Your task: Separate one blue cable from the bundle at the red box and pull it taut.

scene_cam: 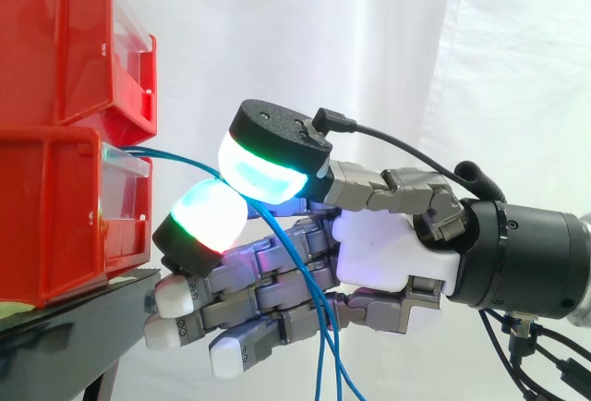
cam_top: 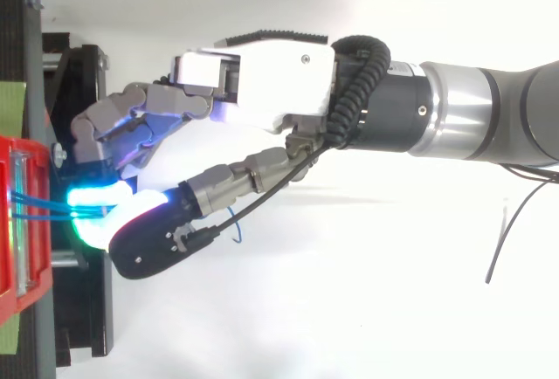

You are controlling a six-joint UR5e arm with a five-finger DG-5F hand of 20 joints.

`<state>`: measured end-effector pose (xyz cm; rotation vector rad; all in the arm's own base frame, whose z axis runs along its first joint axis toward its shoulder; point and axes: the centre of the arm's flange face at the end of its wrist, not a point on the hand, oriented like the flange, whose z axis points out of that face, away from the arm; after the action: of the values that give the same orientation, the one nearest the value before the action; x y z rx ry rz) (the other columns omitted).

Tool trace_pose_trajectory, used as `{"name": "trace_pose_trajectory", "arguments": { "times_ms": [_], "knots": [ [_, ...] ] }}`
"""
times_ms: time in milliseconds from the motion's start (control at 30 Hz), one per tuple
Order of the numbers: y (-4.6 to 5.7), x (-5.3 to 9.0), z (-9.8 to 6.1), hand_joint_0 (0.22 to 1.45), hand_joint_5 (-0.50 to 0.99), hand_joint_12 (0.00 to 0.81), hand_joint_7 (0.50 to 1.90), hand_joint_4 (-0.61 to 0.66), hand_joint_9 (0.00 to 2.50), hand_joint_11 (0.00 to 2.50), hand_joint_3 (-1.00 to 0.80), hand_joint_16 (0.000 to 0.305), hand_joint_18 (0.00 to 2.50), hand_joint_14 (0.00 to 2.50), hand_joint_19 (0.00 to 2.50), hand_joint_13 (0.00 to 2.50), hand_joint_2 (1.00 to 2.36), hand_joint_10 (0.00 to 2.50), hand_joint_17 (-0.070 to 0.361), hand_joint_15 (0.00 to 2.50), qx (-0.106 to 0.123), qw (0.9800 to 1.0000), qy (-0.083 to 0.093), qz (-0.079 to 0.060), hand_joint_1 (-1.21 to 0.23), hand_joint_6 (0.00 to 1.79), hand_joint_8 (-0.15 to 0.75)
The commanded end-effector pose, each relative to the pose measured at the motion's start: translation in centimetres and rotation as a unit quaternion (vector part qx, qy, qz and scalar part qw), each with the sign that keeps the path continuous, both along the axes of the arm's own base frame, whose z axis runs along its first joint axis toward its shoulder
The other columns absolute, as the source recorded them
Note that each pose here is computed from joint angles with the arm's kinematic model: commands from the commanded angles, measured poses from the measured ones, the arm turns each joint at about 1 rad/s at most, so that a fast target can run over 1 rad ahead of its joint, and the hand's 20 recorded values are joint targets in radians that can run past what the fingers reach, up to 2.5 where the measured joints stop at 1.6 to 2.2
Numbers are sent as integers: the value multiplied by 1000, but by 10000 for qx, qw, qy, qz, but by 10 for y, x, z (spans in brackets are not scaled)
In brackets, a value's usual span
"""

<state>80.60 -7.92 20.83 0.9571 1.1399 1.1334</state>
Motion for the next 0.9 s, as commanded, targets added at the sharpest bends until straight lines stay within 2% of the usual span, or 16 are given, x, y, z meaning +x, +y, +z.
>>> {"name": "trace_pose_trajectory", "arguments": {
  "times_ms": [0,67,233,333,467,633,733,867],
  "knots": [
    [0,0,0,686,-186,385,948,264,730,591,-421,50,728,10,538,625,1006,11,113,326,-10,10000,11,-2,-697,743,386],
    [1,0,0,683,-190,386,935,259,737,605,-500,50,746,11,545,643,1000,14,112,341,-2,10000,3,7,-709,760,385],
    [0,0,0,613,-193,387,896,261,745,623,-500,50,754,13,560,661,1000,12,112,353,-9,10000,3,-2,-712,782,383],
    [0,0,-1,575,-193,392,891,270,749,623,-500,51,763,13,562,664,1000,12,114,355,-9,10000,3,-2,-674,785,388],
    [0,0,1,545,-188,399,889,274,765,614,-500,52,776,11,564,676,1000,14,118,363,-7,10000,-20,-2,-553,781,399],
    [1,0,1,567,-171,393,931,256,776,604,-500,51,780,11,579,686,1000,11,115,364,-8,10000,-12,6,-476,758,395],
    [1,0,1,639,-167,388,961,247,784,606,-500,50,778,12,583,689,1000,14,113,366,-7,10000,-20,6,-502,752,393],
    [2,1,1,658,-185,391,926,241,745,610,-372,50,778,12,575,679,1011,12,114,366,-7,10000,-20,14,-632,767,385]
  ]
}}
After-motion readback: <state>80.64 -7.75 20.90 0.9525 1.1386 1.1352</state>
